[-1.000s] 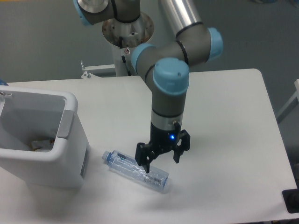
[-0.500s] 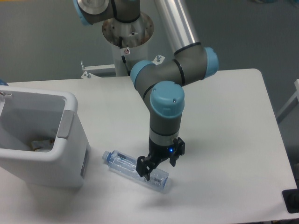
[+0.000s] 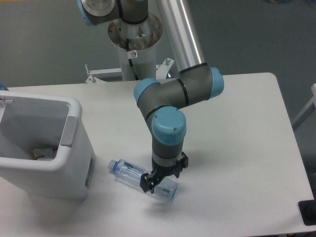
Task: Place the trash in the trash can
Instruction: 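Move the gripper over the clear water bottle, then rotate the gripper and close it around the bottle's base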
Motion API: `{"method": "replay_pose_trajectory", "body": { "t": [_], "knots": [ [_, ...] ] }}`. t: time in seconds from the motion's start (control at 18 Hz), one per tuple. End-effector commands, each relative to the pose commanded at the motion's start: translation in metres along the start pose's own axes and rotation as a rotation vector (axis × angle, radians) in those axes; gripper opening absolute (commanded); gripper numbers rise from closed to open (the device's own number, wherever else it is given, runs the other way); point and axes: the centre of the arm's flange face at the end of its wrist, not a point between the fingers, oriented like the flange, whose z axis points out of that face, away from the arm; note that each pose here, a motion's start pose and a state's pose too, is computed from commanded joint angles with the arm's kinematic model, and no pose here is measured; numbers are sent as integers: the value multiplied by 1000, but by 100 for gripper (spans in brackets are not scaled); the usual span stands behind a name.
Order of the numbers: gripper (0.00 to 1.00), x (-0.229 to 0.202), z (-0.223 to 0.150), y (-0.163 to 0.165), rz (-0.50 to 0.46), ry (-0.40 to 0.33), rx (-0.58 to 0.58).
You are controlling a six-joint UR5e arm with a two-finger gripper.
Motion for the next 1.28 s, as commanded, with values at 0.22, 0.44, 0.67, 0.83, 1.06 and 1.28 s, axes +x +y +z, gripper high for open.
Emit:
{"method": "replay_pose_trajectory", "body": {
  "t": [0.22,0.44,0.67,0.83,1.06,1.28],
  "knots": [
    [100,9,21,-6,-28,-46,-8],
    [100,9,30,-11,-48,-65,-9],
    [97,9,38,-11,-47,-71,-17],
    [78,10,38,-13,-48,-70,-14],
    [53,13,39,-15,-44,-69,-11],
    [51,16,34,-24,-42,-64,7]
  ]
}}
